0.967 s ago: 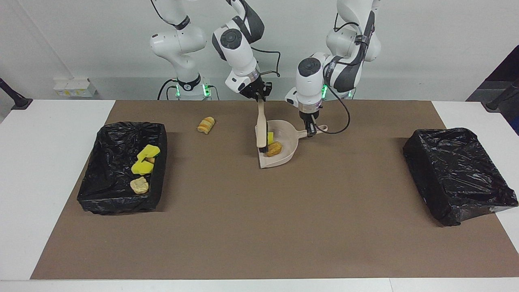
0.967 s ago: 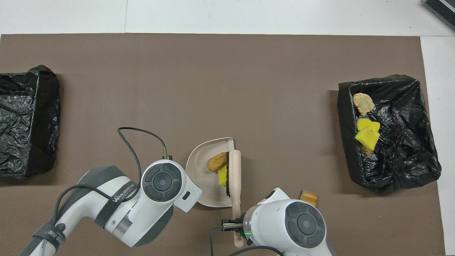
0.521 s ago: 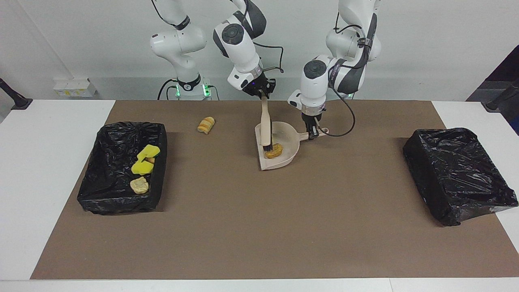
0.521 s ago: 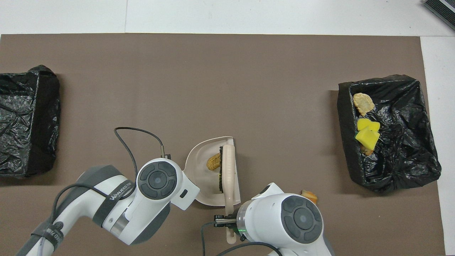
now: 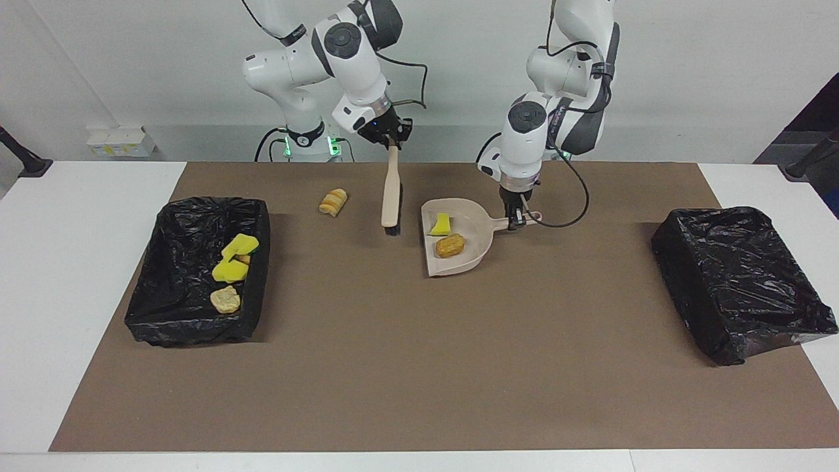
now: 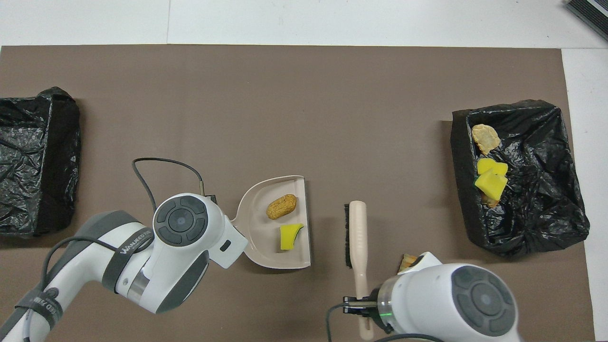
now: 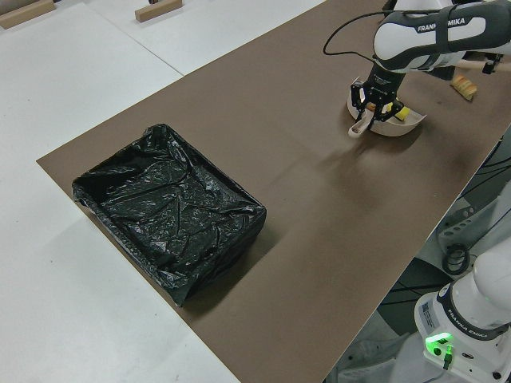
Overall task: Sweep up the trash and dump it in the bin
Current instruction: 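Move the brush with the right gripper to the bread piece near the bin, then sweep the bread piece into the dustpan with the right gripper's brush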
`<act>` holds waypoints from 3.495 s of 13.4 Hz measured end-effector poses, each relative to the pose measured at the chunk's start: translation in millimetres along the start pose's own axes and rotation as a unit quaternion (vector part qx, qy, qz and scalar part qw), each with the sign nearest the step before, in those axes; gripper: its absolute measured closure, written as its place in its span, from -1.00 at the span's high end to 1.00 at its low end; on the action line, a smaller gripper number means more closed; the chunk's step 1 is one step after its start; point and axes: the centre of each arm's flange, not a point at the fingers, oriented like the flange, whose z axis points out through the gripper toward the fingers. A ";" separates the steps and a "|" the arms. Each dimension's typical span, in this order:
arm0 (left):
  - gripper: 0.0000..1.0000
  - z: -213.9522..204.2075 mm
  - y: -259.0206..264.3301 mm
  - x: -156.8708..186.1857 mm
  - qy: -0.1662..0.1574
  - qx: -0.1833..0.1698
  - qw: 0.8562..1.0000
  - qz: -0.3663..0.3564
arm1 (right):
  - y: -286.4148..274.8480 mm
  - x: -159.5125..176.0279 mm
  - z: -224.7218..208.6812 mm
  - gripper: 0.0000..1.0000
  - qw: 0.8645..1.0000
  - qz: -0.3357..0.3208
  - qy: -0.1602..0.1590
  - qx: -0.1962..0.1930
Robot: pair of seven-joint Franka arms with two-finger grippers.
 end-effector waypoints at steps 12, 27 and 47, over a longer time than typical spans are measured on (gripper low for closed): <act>-0.37 2.9 66.6 48.7 -0.040 -0.026 0.998 -0.048 | 134.6 -17.6 43.0 -0.45 0.991 0.061 0.022 -0.120; -0.37 0.0 101.5 65.2 -0.072 -0.033 0.992 -0.096 | 85.0 -69.5 86.1 -0.45 0.995 0.083 0.004 -0.047; -0.37 1.2 97.5 65.6 -0.064 -0.029 0.993 -0.100 | 39.4 -61.6 75.6 -0.45 0.984 0.118 -0.003 -0.130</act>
